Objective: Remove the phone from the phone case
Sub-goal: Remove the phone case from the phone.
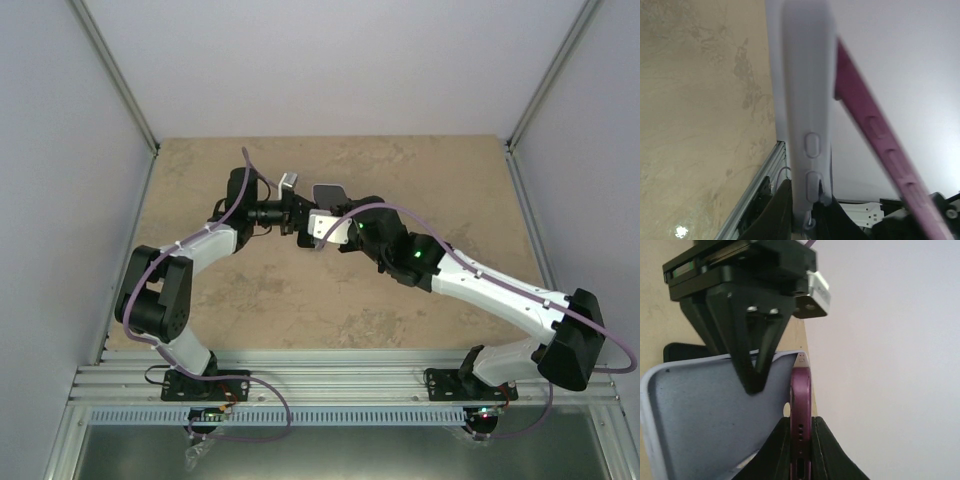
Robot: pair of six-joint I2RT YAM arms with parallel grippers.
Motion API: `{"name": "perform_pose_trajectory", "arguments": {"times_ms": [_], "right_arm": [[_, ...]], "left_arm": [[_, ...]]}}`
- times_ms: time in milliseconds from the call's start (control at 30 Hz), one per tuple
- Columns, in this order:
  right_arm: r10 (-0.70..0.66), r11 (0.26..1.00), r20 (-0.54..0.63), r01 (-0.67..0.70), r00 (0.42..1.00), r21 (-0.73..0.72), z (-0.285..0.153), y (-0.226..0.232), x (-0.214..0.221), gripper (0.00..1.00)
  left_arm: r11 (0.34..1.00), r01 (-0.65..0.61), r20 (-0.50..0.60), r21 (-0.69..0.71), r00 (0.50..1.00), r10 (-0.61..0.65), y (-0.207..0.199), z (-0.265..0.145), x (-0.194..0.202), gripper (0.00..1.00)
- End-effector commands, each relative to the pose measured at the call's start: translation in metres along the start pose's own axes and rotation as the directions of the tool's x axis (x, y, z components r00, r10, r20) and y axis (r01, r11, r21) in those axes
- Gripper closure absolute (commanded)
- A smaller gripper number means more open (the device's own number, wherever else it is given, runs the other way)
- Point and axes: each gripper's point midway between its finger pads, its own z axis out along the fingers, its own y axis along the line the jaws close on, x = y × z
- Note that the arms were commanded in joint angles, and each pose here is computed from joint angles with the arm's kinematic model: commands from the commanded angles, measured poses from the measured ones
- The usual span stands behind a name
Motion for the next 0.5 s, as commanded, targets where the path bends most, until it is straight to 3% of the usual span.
{"name": "perform_pose_trajectory", "arguments": {"times_ms": [0,467], "right_arm": [[0.144,0.989,0.095,-0.146,0.985,0.004,-0.014,-0.034,-0.021,0.99],[0.270,0.963,0.143,-0.263,0.952,-0.067,-0.028,-0.060,-0.006,1.00]], "left_arm": [[0.997,-0.069,0.045,-0.037,0.996,0.071,0.005,-0.003,-0.013,1.00],[0.994,-0.073,0.070,-0.082,0.994,0.079,0.016,-0.016,-0.022,1.00]]}}
